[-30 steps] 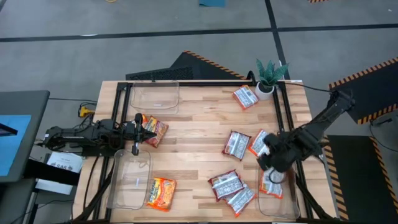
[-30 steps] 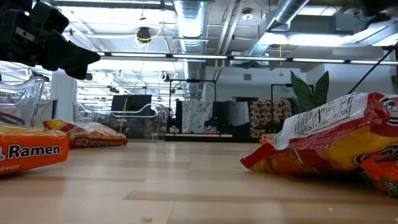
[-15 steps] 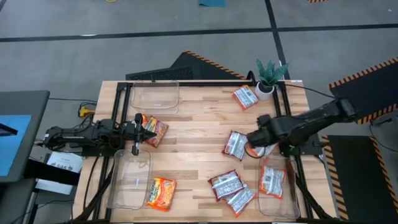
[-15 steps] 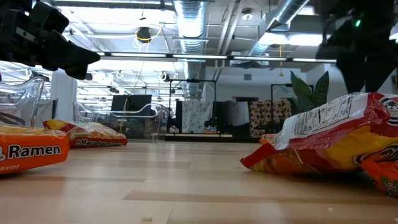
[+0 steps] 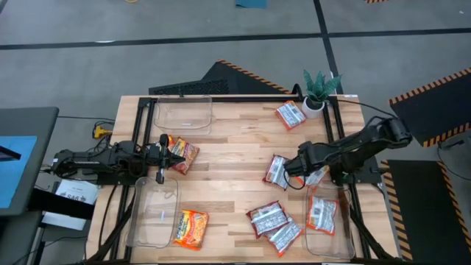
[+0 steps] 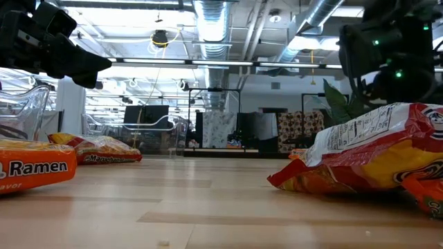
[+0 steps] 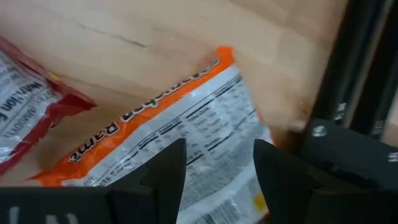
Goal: Sort Maruchan noodles
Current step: Put the orange noodle pack into the bottom right transparent bin
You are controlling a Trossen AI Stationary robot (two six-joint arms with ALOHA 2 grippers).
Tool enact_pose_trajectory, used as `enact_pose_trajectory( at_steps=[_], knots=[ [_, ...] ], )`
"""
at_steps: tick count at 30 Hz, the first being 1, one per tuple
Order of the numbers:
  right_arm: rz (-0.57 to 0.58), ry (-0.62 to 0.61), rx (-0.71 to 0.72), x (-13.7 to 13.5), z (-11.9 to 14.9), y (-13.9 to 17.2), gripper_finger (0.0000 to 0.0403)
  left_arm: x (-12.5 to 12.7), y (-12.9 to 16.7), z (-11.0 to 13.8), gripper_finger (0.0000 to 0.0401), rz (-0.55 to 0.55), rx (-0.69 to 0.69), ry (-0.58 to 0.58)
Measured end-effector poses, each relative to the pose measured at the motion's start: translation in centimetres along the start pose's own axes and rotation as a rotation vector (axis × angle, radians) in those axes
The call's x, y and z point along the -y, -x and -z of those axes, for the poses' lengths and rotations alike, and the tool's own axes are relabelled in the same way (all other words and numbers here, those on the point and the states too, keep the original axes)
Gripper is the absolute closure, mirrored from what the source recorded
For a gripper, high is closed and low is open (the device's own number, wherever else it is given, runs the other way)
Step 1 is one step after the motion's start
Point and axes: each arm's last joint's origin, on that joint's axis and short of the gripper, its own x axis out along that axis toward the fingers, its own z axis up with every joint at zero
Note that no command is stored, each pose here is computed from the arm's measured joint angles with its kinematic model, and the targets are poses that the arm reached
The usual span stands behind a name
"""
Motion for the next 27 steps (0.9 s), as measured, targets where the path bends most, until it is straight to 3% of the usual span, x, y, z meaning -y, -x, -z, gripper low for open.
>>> enact_pose_trajectory(
  at_steps=[10,20,27],
  knots=[
    [-0.048,-0.019,0.013,-0.3,0.0,-0.8,0.0234,0.0,0.0,0.0,0.0401,0.0,0.0,0.0],
    [-0.041,-0.023,0.002,-0.2,-0.6,-0.9,0.0389,0.0,0.0,0.0,0.0401,0.0,0.0,0.0],
    [-0.04,0.017,0.019,-0.4,-1.2,0.3,0.0396,0.0,0.0,0.0,0.0401,0.0,0.001,0.0]
  ],
)
